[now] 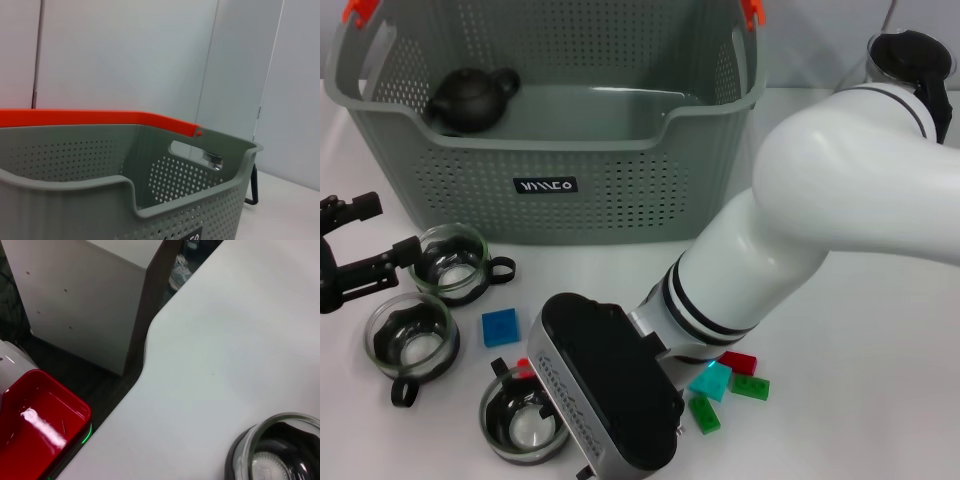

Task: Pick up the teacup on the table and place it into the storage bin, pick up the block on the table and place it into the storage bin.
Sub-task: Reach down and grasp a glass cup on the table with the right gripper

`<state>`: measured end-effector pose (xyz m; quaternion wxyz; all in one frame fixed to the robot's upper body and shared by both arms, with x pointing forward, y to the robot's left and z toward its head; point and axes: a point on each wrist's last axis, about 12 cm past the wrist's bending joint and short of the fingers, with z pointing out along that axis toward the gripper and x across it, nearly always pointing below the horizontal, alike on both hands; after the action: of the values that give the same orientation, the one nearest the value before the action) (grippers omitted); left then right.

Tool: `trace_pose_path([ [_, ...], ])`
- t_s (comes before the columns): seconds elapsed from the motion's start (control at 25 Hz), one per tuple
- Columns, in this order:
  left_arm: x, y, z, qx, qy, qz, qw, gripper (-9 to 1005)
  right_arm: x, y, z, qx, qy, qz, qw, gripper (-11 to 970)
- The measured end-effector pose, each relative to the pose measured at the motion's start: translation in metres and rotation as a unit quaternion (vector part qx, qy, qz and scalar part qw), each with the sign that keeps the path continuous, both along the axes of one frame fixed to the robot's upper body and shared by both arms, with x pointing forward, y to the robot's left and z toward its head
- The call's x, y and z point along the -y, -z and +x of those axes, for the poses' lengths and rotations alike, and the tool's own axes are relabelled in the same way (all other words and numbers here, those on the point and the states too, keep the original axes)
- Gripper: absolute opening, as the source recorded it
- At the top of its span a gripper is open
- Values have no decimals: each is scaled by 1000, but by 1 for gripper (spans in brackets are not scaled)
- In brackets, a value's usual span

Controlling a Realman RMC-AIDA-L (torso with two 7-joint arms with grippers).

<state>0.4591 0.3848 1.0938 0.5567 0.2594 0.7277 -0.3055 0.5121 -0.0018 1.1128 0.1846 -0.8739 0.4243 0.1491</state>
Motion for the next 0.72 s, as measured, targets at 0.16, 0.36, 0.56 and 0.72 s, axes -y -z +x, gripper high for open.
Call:
trace_pose_path([
  [0.16,0,0,0,0,1,1,1000,855,0,1,0,2,-2,1,1000,749],
  [0.36,0,0,0,-1,1,1,1000,855,-4,2,-1,11,9,11,1000,662],
  [0.56,0,1,0,-1,1,-1,1000,855,-4,4,-1,16,11,13,1000,526],
  [0.72,1,1,-1,-1,1,-2,1000,855,-5,4,-1,15,11,11,1000,359],
])
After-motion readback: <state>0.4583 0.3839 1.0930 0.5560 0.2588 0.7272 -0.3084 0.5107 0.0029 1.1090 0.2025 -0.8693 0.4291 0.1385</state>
